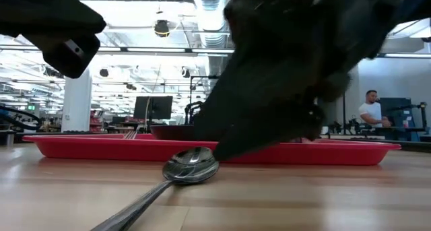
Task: Pick and place plate/cup/fork/spoon on tray
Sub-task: Put the black spoon on the red serving tray to the right of the black plate
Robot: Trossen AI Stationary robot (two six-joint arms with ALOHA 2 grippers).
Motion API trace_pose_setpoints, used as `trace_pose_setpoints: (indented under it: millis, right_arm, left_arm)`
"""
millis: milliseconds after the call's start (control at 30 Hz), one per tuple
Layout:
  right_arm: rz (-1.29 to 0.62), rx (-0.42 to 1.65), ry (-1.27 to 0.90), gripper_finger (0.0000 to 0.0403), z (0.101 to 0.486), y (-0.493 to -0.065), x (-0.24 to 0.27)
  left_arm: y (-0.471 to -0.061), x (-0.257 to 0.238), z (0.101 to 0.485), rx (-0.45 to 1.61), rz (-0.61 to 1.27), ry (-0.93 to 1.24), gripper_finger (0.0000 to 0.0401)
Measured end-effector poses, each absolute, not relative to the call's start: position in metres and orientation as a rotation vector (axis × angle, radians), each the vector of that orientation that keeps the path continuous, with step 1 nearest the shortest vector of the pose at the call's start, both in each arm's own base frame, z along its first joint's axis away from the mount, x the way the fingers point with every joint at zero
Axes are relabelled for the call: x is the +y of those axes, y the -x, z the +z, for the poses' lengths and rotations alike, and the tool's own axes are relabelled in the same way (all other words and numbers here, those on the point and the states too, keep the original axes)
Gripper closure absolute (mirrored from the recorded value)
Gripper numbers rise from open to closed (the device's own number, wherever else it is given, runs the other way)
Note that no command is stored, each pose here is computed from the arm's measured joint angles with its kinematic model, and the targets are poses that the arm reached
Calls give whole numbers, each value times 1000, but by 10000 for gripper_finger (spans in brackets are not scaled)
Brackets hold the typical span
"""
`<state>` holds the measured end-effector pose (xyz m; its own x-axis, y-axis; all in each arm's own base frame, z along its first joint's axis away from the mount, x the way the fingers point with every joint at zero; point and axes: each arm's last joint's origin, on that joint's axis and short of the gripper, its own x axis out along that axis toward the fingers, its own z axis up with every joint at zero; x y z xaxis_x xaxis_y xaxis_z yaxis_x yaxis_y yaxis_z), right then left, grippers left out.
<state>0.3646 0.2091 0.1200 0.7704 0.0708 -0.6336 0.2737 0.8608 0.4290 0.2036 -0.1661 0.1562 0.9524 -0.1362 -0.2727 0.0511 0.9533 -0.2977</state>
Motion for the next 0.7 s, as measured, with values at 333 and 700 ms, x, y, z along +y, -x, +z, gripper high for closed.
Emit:
trace_pose_setpoints:
  millis: [333, 700]
  right_arm:
    - [-176, 699, -498, 194, 118, -377, 198]
    - [-167, 671, -472, 209, 120, -384, 190]
  left_arm:
    - [-203, -166, 155, 307, -95, 290, 399]
    - [-203, -166, 155, 307, -94, 293, 399]
